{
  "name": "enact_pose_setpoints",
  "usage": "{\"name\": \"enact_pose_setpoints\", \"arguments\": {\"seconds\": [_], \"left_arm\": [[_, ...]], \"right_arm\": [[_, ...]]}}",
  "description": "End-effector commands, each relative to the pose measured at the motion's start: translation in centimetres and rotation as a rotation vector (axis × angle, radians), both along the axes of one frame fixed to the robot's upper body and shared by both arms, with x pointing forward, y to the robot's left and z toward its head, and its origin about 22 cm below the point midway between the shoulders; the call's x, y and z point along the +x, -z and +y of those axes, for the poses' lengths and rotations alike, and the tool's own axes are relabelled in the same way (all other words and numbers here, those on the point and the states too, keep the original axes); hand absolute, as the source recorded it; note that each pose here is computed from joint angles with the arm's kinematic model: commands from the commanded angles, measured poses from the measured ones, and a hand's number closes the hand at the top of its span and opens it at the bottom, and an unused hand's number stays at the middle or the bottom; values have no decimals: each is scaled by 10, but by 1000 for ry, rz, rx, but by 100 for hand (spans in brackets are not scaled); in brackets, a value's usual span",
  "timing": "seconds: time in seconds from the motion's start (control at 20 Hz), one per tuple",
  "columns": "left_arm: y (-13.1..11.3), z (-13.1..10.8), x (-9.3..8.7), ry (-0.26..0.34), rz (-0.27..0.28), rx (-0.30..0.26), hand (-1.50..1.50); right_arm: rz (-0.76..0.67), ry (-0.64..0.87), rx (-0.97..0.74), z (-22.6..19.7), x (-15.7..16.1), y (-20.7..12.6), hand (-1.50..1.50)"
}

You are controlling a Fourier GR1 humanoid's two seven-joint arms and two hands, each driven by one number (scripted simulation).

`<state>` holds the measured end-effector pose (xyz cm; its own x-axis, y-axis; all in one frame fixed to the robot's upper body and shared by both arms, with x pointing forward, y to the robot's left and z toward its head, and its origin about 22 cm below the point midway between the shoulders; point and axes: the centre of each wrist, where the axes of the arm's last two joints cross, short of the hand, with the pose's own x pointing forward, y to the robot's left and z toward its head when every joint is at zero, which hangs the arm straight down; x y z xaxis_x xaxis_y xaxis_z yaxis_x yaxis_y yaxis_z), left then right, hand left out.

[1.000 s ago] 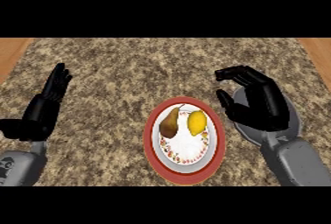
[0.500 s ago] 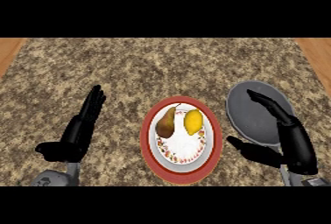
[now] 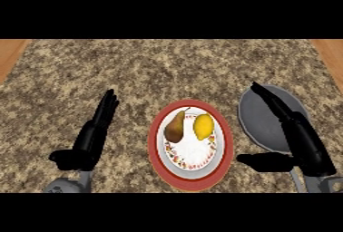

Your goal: Pick the lemon from the plate and place it in the pan

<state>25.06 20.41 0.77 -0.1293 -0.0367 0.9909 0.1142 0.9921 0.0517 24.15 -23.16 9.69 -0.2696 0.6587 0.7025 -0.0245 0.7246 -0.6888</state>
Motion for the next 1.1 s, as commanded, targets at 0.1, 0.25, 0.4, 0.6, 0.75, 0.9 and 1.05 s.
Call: {"name": "enact_pose_setpoints", "arguments": {"seconds": [0.1,0.25,0.4,0.6,0.75,0.9,1.05], "left_arm": [[-10,-13,3,8,-17,7,0],[-5,6,2,32,4,-1,0],[15,12,-12,32,10,-13,0],[-6,3,-5,4,7,-3,0],[6,-7,-23,19,-5,2,0],[-7,-15,-7,5,1,-4,0],[-10,-9,-6,-12,-11,8,0]], "right_arm": [[188,4,-256,24,26,-20,-150],[271,-10,-382,43,36,-18,-150],[333,-62,-492,75,33,2,-150],[372,-47,-603,98,41,11,-150],[433,-48,-636,115,50,32,-150],[443,-35,-613,106,51,35,-150],[453,-38,-612,110,43,42,-150]]}}
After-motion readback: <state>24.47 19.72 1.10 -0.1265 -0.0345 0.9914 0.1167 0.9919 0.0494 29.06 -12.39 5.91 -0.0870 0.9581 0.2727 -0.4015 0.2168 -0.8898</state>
